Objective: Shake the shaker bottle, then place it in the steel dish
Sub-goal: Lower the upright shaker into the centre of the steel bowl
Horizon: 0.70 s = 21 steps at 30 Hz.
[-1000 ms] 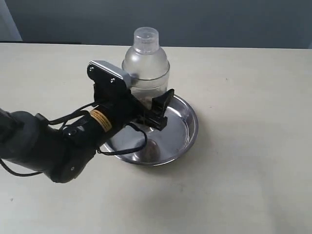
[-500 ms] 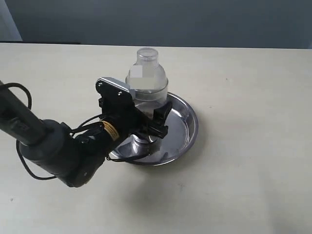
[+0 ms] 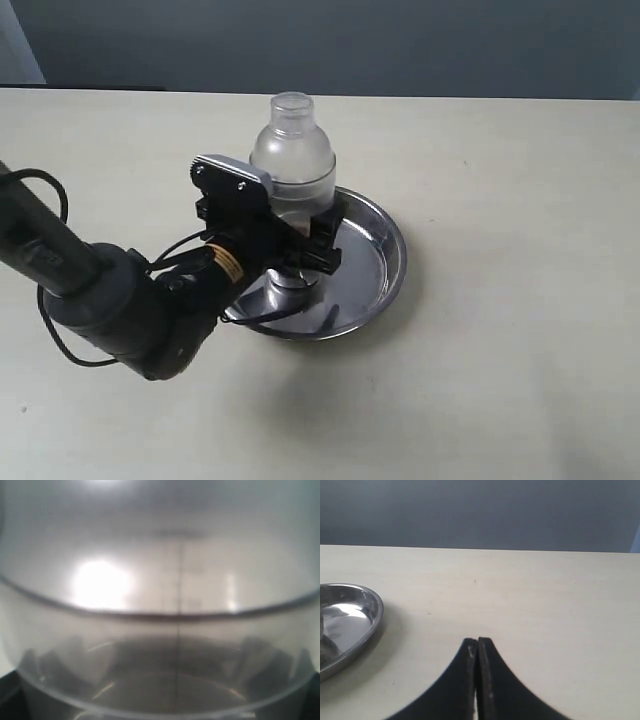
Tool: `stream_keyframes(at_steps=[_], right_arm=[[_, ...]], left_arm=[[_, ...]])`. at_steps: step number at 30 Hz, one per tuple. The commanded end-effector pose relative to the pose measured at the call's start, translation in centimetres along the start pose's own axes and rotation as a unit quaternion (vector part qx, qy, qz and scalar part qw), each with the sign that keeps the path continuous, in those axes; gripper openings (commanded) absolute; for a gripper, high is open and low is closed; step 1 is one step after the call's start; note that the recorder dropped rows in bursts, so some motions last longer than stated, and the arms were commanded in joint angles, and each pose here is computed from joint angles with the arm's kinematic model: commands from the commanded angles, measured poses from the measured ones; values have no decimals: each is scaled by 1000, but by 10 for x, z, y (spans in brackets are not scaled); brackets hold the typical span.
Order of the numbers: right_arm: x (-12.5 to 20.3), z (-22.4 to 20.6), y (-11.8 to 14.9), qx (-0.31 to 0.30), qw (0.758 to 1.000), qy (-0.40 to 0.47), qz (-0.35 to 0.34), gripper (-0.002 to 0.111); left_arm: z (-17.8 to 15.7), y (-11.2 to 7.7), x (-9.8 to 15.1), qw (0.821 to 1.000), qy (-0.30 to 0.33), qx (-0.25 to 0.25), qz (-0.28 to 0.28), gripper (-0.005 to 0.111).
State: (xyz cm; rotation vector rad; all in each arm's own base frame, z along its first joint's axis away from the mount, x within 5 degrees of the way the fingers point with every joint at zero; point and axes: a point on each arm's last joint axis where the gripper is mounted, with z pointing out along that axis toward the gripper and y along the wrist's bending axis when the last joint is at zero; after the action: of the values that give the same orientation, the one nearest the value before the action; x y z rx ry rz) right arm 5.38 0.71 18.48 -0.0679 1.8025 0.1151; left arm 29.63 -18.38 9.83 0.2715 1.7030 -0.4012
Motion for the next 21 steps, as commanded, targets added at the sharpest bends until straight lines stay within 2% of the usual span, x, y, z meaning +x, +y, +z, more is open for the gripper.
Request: stream_keyframes(at_steps=[1, 3, 7, 13, 17, 21], right_arm=[[-1, 0, 0, -1, 1000, -7, -2, -1], [-1, 0, 0, -1, 1000, -7, -2, -1], [-1, 0, 0, -1, 1000, -7, -2, -1], [-1, 0, 0, -1, 1000, -7, -2, -1], [-1, 0, 0, -1, 1000, -7, -2, -1], [-1, 0, 0, -1, 1000, -7, -2, -1]], left_arm=[[1, -4, -5, 999, -22, 24, 8, 4], [1, -5, -5, 999, -22, 28, 9, 14], [1, -6, -5, 999, -22, 31, 10, 42], [1, -6, -5, 999, -22, 34, 11, 75], [1, 0, -6, 1000, -24, 1, -1, 86], [1, 2, -6, 1000, -25, -10, -6, 90]])
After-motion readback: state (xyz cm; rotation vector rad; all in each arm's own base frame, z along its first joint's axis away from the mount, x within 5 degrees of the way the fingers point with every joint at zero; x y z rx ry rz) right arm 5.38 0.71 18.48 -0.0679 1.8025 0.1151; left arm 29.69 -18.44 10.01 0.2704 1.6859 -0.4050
